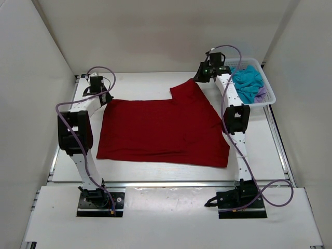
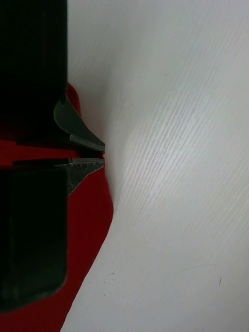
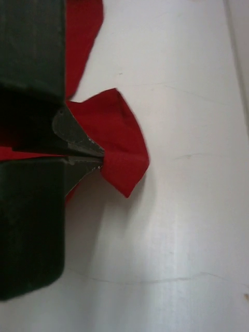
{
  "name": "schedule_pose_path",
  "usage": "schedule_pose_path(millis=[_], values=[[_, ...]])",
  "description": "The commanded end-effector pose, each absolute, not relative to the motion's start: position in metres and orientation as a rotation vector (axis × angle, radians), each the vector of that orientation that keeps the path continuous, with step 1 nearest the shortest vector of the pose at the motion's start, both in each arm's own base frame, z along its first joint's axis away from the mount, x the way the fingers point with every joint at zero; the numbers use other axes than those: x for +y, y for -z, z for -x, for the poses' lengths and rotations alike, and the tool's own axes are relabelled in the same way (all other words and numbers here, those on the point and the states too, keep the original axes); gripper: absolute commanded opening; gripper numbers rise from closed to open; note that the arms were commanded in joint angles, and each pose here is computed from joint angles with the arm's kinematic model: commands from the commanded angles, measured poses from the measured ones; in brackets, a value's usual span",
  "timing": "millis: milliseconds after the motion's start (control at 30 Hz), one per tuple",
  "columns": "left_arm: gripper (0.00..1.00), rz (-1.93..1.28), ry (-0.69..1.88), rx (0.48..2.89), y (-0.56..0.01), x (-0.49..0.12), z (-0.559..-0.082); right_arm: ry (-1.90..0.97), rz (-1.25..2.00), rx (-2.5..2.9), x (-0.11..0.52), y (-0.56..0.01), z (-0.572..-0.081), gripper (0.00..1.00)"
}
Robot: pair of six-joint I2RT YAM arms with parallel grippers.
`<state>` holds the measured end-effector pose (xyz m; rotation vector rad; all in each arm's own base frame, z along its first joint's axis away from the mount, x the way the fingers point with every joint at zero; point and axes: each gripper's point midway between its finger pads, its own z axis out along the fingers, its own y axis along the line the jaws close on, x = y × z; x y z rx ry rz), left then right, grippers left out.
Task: Fold and stack the t-shirts
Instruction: Grap the side of the flattened tshirt furthest away from the robot with both arms
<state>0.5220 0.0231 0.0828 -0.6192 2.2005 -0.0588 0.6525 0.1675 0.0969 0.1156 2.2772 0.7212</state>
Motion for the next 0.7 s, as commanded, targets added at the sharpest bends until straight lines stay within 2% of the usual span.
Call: schedule_pose_path(millis=[0,367,433,467,500,533,567,600,667], values=[[0.0,0.627,0.109,2.123,-0.12,0.026,-0.516,-0.593,0.015,2.349,0.182,-0.149,-0.609,0.0],[0.0,0.63,0.109,2.129,-0.122,0.033,-0.476,-0.328,0.098,2.557,0.186,-0.169,-0.525,0.0],[0.0,0.653,0.141,2.131,-0.117,0.036,-0.47,-0.331,0.113,2.527,0.181,-0.191,-0.514,0.0],[0.0,0.651,0.138,2.122,-0.122,0.035,-0.47,-0.314,0.148,2.587,0.184,-0.169,-0.501,0.0],[0.0,0.652,0.139,2.13,-0.12,0.034,-0.47,-0.299,0.141,2.52,0.178,-0.192,-0.499,0.0],[0.0,0.643,0.147,2.134,-0.12,0.03,-0.469,-0.287,0.148,2.514,0.175,-0.182,-0.487,0.01],[0.0,0.645,0.144,2.135,-0.122,0.031,-0.468,-0.294,0.139,2.597,0.17,-0.146,-0.462,0.0],[0.0,0.637,0.155,2.124,-0.126,0.028,-0.469,-0.364,0.131,2.467,0.17,-0.174,-0.467,0.0],[0.0,0.642,0.154,2.132,-0.125,0.027,-0.464,-0.416,0.098,2.472,0.163,-0.155,-0.45,0.0]])
